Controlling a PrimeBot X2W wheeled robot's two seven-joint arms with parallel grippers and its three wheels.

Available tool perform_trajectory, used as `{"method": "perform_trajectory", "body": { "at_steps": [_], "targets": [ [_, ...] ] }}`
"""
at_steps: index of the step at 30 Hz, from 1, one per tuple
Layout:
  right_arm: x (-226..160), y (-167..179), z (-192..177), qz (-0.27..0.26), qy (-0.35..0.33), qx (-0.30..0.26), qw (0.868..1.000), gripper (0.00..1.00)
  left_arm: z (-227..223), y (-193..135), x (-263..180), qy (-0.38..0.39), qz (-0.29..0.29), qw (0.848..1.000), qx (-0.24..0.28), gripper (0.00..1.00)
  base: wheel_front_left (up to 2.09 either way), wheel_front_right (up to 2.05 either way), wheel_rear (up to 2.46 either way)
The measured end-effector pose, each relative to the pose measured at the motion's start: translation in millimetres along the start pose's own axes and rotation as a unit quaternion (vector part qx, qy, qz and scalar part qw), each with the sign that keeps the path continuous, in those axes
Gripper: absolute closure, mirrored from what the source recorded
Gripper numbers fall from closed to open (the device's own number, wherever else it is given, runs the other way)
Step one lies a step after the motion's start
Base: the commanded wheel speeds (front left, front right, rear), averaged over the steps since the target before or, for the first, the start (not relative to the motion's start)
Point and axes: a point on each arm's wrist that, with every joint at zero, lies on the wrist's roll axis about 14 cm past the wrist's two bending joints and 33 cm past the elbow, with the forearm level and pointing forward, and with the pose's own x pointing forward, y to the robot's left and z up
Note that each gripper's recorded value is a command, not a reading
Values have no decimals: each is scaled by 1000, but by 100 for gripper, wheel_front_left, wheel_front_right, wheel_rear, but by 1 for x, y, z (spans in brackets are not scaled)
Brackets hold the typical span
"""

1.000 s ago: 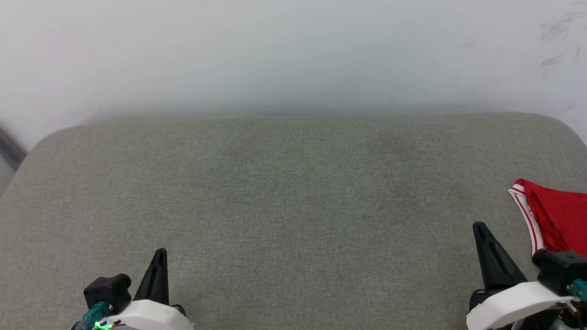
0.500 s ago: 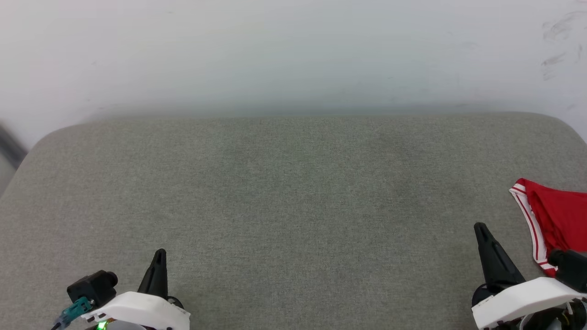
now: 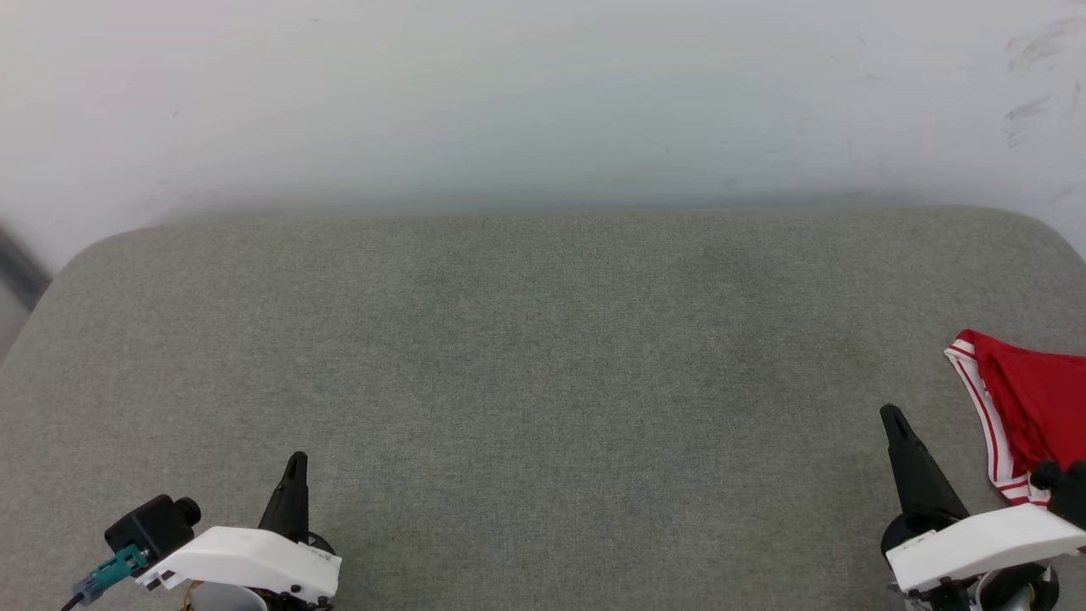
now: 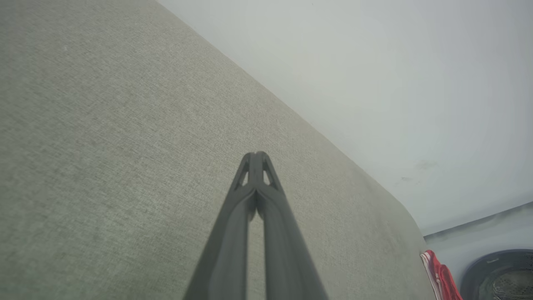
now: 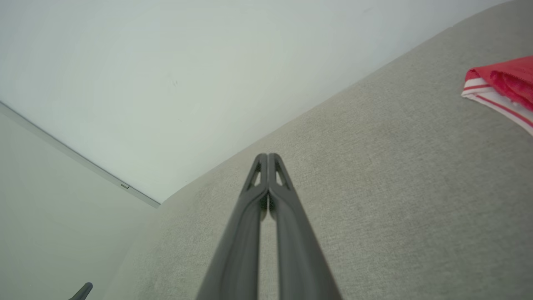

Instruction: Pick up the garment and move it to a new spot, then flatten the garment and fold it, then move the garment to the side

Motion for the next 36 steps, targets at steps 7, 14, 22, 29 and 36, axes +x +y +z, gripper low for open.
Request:
{"method": "perform_trajectory", "body": {
  "at_steps": [7, 14, 22, 29, 36],
  "targets": [
    [3, -2, 0, -1, -1, 51, 999, 100, 1, -2, 2, 2, -1, 999, -49, 100, 0, 0, 0],
    [4, -5, -1, -5, -2, 96, 995, 100, 3, -3, 4, 3, -3, 996, -94, 100, 0, 0, 0],
    [8, -7, 0, -6, -6, 146, 989, 100, 4, -4, 6, 4, -6, 990, -142, 100, 0, 0, 0],
    [9, -9, -1, -8, -8, 185, 983, 100, 5, -6, 8, 3, -11, 984, -180, 100, 0, 0, 0],
    [12, -11, 0, -8, -11, 221, 975, 100, 8, -7, 9, 1, -17, 977, -215, 100, 0, 0, 0]
  ]
}}
